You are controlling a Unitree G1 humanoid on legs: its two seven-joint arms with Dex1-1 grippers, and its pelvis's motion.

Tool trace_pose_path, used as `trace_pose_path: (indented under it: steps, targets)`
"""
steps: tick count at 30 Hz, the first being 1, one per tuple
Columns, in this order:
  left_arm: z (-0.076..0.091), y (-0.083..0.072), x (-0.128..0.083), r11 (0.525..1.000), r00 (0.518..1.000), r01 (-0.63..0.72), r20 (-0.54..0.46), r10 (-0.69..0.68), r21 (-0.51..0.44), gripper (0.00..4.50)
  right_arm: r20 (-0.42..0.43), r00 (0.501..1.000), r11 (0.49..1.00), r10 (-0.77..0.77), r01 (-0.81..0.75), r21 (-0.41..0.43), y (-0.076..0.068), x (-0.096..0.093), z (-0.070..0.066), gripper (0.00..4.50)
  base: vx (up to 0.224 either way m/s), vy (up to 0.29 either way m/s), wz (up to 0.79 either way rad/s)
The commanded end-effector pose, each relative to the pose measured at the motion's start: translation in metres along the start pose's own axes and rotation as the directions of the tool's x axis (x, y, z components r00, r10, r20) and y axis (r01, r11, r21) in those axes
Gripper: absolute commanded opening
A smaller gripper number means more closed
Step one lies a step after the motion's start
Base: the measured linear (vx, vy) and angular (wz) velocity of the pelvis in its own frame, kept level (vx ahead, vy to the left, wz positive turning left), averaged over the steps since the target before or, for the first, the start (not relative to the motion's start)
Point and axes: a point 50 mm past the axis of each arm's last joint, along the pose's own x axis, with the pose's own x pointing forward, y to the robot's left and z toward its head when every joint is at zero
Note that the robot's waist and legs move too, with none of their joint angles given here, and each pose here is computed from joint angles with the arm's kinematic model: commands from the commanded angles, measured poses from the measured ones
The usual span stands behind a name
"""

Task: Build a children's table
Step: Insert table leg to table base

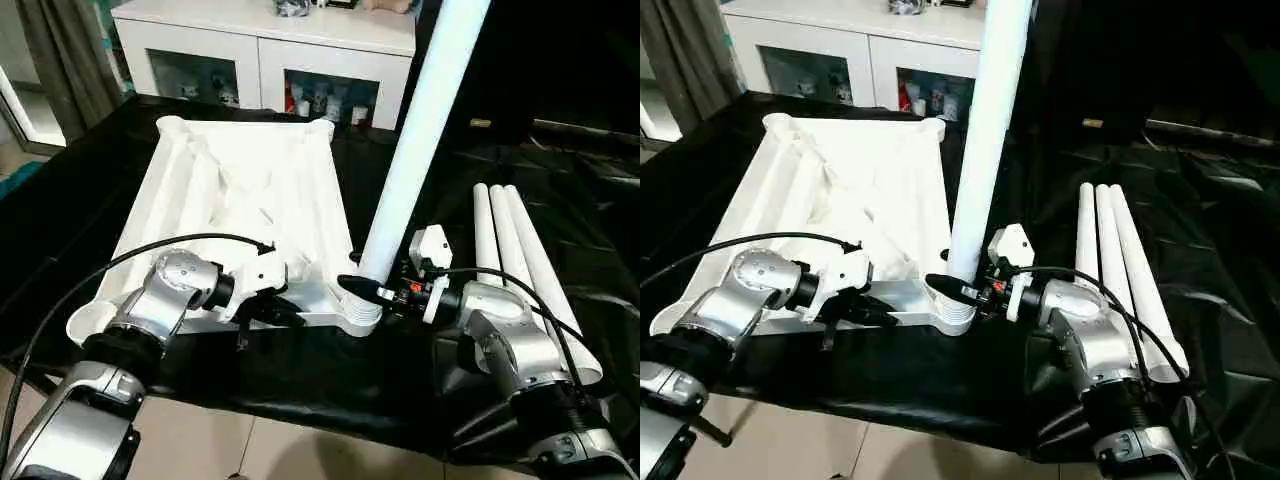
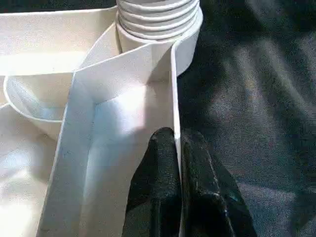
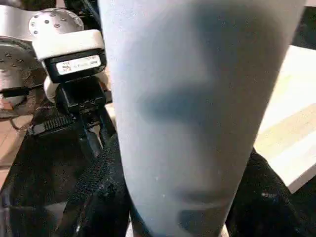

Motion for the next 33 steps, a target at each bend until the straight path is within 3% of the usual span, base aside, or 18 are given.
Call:
trace_pose_path:
  steps: [1,5,8,14,16,19,22,24,28,33]
  targets:
    - [0.016,0.006,0.002,0.999,0.999,-0.009,0.048,0.007,0.042,0.0,-0.234,0.969,0.981,-0.072,0.111,0.157,0.005,-0.015,-0.058,1.88,0.0,0.0,0.0]
    - [0.015,0.01,0.003,0.998,0.998,-0.055,0.04,0.053,0.037,0.0,-0.247,0.958,0.97,-0.146,0.188,0.154,-0.001,-0.014,-0.062,1.88,0.0,0.0,0.0]
    - [0.012,0.018,0.005,0.987,0.987,-0.16,0.021,0.16,-0.004,0.0,-0.263,0.907,0.914,-0.33,0.376,0.151,-0.015,-0.012,-0.065,1.88,0.0,0.0,0.0]
    - [0.014,0.029,0.01,0.951,0.953,-0.298,0.027,0.301,-0.087,0.0,-0.25,0.857,0.857,-0.45,0.493,0.15,-0.021,-0.002,-0.065,1.88,0.0,0.0,0.0]
    - [0.014,0.033,0.012,0.931,0.936,-0.348,0.01,0.351,-0.113,0.0,-0.251,0.836,0.836,-0.488,0.53,0.138,-0.023,0.002,-0.064,1.88,0.0,0.0,0.0]
    - [0.017,0.043,0.019,0.85,0.872,-0.485,-0.043,0.487,-0.207,0.0,-0.258,0.762,0.765,-0.594,0.634,0.109,-0.029,0.015,-0.061,1.88,0.0,0.0,0.0]
    - [0.022,0.047,0.025,0.803,0.842,-0.531,-0.064,0.535,-0.269,0.0,-0.264,0.722,0.716,-0.64,0.685,0.136,-0.032,0.023,-0.058,1.88,0.0,0.0,0.0]
    - [0.024,0.048,0.031,0.768,0.818,-0.569,-0.108,0.565,-0.294,0.0,-0.281,0.681,0.685,-0.676,0.721,0.103,-0.034,0.03,-0.055,1.88,0.0,0.0,0.0]
    - [0.03,0.05,0.043,0.71,0.773,-0.628,-0.148,0.617,-0.319,0.0,-0.299,0.572,0.568,-0.764,0.816,0.109,-0.04,0.035,-0.051,1.88,0.0,0.0,0.0]
    - [0.037,0.048,0.054,0.7,0.767,-0.634,-0.151,0.624,-0.329,0.0,-0.316,0.548,0.53,-0.775,0.835,0.146,-0.039,0.041,-0.05,1.88,0.0,0.0,0.0]
